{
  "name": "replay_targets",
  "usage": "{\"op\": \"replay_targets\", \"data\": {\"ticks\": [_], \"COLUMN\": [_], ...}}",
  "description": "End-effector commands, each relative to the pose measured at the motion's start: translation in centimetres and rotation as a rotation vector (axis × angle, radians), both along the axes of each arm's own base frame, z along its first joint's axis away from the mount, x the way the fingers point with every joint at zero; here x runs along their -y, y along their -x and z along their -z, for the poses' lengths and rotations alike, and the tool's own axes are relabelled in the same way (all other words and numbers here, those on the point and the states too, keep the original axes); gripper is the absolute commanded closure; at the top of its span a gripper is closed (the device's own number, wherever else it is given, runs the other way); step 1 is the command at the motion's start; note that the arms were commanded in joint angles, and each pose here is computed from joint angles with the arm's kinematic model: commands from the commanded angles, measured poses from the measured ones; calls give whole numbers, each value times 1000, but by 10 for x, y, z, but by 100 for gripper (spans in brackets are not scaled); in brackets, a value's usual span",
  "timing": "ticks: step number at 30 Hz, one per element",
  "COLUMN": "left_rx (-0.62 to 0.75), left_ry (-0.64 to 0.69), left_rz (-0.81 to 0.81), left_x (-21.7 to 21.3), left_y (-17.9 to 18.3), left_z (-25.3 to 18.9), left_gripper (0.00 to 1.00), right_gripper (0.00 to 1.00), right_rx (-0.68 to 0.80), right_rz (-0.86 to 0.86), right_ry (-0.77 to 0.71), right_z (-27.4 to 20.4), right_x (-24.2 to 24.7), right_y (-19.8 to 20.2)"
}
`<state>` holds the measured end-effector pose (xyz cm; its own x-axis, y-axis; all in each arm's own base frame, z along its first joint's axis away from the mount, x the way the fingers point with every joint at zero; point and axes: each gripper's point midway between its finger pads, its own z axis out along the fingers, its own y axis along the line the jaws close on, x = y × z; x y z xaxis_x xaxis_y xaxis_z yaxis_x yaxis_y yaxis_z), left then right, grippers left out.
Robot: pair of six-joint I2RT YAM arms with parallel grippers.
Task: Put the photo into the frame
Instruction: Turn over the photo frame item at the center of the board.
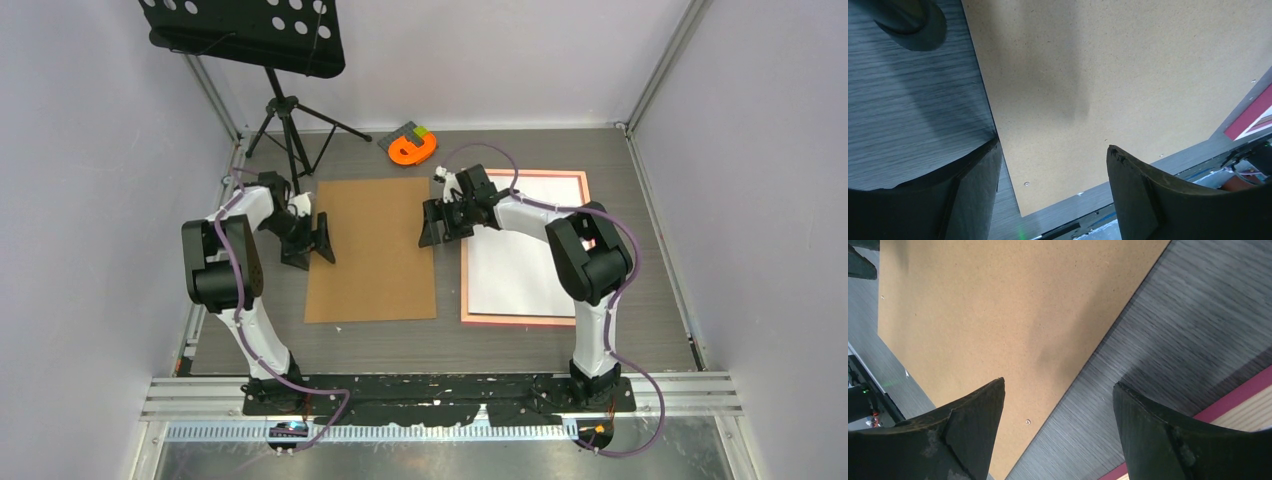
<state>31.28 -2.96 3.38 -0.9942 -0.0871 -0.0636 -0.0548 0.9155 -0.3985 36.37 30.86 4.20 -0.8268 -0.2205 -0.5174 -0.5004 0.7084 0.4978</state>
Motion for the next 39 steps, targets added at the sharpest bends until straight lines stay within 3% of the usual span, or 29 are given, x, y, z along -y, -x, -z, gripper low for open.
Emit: {"op": "replay_targets", "data": {"ticks": [1, 11, 17, 30, 39], "left_rx": [-6, -12, 3, 62, 61], "left_ry": [51, 103, 146, 180, 310], "left_rz": [-50, -67, -41, 42, 100], "left_x": [7, 18, 30, 55, 82], "left_y": [-1, 11, 12, 12, 14], "left_z": [-5, -2, -6, -16, -23], "left_gripper": [26, 28, 28, 28, 28], "right_gripper": [15, 16, 20, 33, 37], "right_rx": [6, -83, -132, 4, 101], "right_rz": [9, 21, -12, -161, -281], "right_ry": [-61, -59, -133, -444, -578], "right_z": [-13, 8, 2, -133, -200], "right_x": [-14, -13, -22, -43, -42], "right_y": [-8, 5, 15, 37, 64]}}
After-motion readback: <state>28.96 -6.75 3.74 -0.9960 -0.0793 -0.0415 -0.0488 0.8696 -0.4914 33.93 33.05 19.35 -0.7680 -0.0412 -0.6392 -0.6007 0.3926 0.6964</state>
